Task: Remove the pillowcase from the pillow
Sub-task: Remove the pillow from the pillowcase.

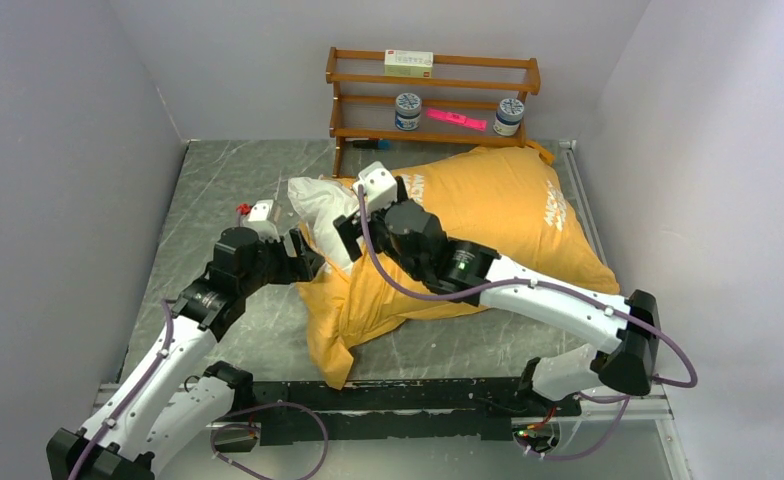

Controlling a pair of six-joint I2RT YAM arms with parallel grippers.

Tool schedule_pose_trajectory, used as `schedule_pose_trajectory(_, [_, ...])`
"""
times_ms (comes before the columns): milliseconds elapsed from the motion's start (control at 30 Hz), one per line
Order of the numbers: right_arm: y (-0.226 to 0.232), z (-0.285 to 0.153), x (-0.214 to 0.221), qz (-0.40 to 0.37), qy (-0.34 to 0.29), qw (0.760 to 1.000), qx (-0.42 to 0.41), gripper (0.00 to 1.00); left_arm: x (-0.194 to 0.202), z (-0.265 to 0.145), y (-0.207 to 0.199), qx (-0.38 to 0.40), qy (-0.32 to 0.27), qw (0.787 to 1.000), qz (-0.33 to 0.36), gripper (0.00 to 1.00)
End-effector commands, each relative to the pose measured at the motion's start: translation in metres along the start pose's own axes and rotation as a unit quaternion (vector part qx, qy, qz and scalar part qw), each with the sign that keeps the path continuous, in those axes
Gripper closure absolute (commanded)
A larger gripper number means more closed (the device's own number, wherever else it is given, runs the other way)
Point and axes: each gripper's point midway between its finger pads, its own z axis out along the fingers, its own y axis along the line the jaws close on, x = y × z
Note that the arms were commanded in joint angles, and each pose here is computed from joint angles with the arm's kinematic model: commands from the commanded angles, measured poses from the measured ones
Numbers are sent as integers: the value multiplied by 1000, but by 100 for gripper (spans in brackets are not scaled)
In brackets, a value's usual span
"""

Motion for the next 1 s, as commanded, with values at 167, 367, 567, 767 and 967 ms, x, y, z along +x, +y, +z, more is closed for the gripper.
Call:
schedule_pose_trajectory(167, [-3,-44,33,17,8,996,87,5,6,-12,-30,64,13,994,-84,16])
schedule_pose_trajectory(367, [15,-53,61,30,28,996,83,3,14,-10,-31,66,27,993,-97,17])
schedule_pose_trajectory(567, [46,-60,75,30,36,997,58,0,29,-8,-35,71,47,991,-103,19])
schedule_pose_trajectory(767, [68,-60,90,23,50,997,55,0,45,-7,-35,67,63,990,-107,19])
schedule_pose_trajectory(967, [62,-52,111,-13,70,992,100,0,57,-6,-28,46,72,991,-104,20])
